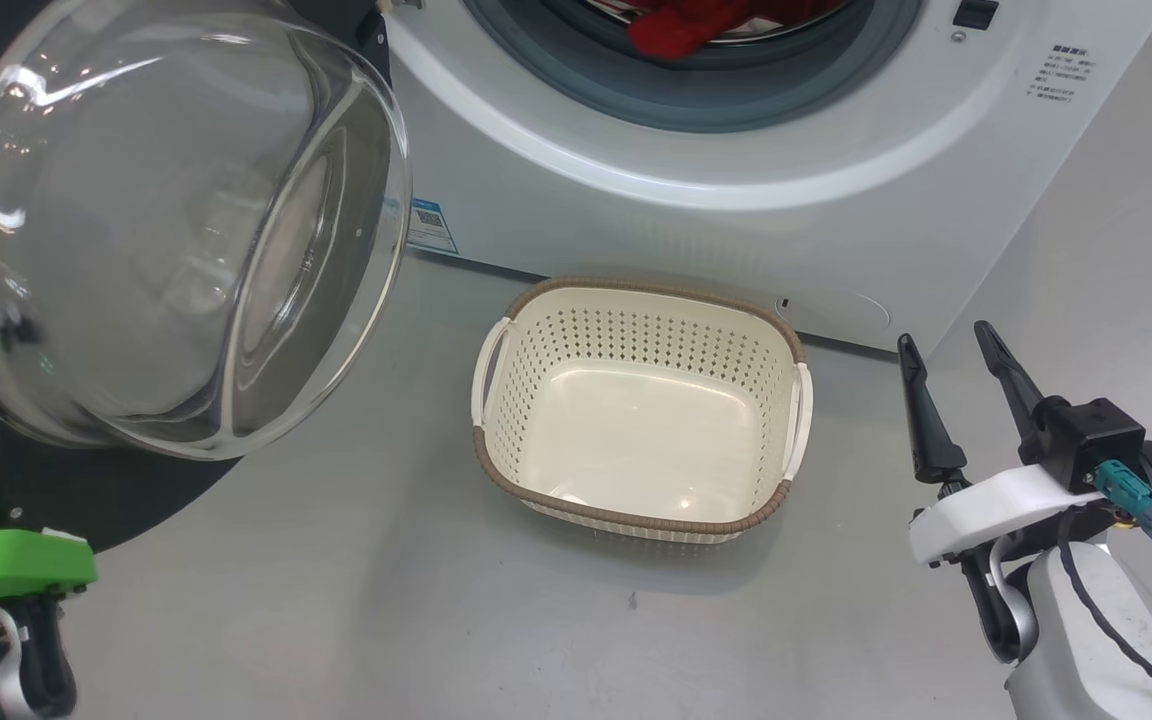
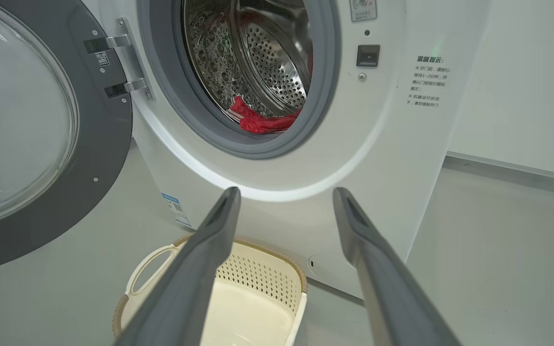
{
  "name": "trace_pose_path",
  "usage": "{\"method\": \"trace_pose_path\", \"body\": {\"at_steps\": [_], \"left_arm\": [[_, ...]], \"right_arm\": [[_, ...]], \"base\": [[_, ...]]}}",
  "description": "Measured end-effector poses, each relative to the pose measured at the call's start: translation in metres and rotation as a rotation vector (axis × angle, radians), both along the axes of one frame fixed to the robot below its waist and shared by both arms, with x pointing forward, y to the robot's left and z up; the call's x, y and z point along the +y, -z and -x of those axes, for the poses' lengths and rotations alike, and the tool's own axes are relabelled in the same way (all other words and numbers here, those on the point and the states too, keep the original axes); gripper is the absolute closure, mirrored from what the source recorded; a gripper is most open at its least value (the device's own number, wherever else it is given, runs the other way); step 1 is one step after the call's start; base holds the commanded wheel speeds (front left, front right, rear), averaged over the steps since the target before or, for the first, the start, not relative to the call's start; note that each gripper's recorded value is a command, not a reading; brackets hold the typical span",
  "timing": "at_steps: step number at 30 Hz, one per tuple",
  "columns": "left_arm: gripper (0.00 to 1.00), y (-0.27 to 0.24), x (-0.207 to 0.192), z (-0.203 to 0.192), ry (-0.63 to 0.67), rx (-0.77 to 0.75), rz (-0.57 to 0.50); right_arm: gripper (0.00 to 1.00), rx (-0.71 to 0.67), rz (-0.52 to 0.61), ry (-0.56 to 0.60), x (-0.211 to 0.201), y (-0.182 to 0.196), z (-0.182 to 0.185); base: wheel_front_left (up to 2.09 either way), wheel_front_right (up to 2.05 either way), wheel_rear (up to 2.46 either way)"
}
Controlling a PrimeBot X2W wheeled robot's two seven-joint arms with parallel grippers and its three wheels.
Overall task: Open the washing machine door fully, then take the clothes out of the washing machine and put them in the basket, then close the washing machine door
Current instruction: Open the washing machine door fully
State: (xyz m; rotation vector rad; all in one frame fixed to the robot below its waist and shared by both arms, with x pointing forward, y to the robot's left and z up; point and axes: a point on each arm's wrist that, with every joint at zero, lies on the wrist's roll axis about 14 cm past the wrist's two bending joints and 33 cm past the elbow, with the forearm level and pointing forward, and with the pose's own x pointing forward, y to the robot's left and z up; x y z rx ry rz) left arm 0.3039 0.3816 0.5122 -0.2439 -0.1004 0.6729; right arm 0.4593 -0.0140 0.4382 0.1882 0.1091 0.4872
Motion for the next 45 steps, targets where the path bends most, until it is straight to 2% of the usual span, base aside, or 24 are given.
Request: {"method": "trace_pose_path", "body": {"at_steps": [12, 22, 31, 37, 41, 42, 44, 45], "left_arm": [[1.0, 0.006, 0.031, 0.007, -0.082, 0.028, -0.003], [1.0, 0.01, 0.036, 0.009, -0.089, 0.043, -0.008], [1.0, 0.004, 0.018, 0.004, -0.038, 0.022, -0.03], [1.0, 0.005, -0.008, 0.003, 0.038, 0.034, -0.063], [1.0, 0.007, -0.029, 0.003, 0.089, 0.021, -0.049], [0.95, 0.006, -0.034, 0.002, 0.103, 0.016, -0.049], [0.63, 0.003, -0.042, 0.002, 0.131, 0.009, -0.062], [0.51, 0.001, -0.046, 0.001, 0.146, 0.002, -0.065]], "right_arm": [[0.0, 0.007, 0.005, 0.008, -0.004, 0.003, -0.001], [0.0, -0.002, 0.005, 0.003, -0.003, -0.001, 0.0], [0.0, -0.017, 0.01, 0.0, -0.002, -0.009, 0.004], [0.0, -0.034, 0.011, 0.003, -0.003, -0.018, 0.007], [0.0, -0.039, 0.014, 0.006, -0.005, -0.021, 0.012], [0.0, -0.041, 0.015, 0.005, -0.005, -0.022, 0.013], [0.0, -0.048, 0.015, 0.001, -0.003, -0.025, 0.015], [0.0, -0.051, 0.014, 0.0, -0.003, -0.027, 0.016]], "base": [[0.0, 0.0, 0.0], [0.0, 0.0, 0.0], [0.0, 0.0, 0.0], [0.0, 0.0, 0.0], [0.0, 0.0, 0.0], [0.0, 0.0, 0.0], [0.0, 0.0, 0.0], [0.0, 0.0, 0.0]]}}
